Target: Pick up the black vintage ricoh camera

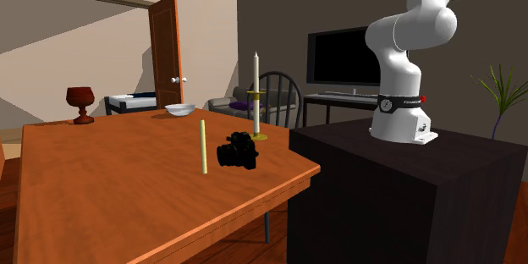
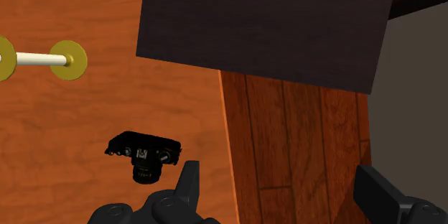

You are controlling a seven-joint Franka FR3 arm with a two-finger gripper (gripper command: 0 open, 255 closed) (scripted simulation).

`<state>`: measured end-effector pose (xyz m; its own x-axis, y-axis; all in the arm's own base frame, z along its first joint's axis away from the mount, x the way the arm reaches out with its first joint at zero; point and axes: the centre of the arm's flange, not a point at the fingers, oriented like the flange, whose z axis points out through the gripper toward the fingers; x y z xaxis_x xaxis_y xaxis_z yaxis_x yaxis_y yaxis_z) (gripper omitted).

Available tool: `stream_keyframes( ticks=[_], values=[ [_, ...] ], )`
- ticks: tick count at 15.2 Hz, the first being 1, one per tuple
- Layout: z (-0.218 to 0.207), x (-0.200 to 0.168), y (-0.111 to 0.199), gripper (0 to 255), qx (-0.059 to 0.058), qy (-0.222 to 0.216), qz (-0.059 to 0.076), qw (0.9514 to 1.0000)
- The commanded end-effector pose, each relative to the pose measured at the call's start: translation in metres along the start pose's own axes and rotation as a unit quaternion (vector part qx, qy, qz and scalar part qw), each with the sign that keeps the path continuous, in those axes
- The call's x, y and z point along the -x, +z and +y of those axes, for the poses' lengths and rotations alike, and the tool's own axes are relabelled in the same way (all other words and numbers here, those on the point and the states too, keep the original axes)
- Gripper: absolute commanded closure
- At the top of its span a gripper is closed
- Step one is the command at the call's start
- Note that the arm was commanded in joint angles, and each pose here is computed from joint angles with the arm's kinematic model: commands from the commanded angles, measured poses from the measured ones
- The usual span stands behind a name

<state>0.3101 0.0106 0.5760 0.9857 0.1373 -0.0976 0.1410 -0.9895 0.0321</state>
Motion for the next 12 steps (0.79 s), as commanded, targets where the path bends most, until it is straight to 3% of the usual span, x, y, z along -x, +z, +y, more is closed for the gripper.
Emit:
stream_keyframes(
  ticks=[1, 12],
  values=[
    [0.000, 0.000, 0.000, 0, 0.000, 0.000, 0.000, 1.0000],
    [0.063, -0.065, 0.112, 0, -0.003, 0.017, 0.013, 0.9998]
  ],
)
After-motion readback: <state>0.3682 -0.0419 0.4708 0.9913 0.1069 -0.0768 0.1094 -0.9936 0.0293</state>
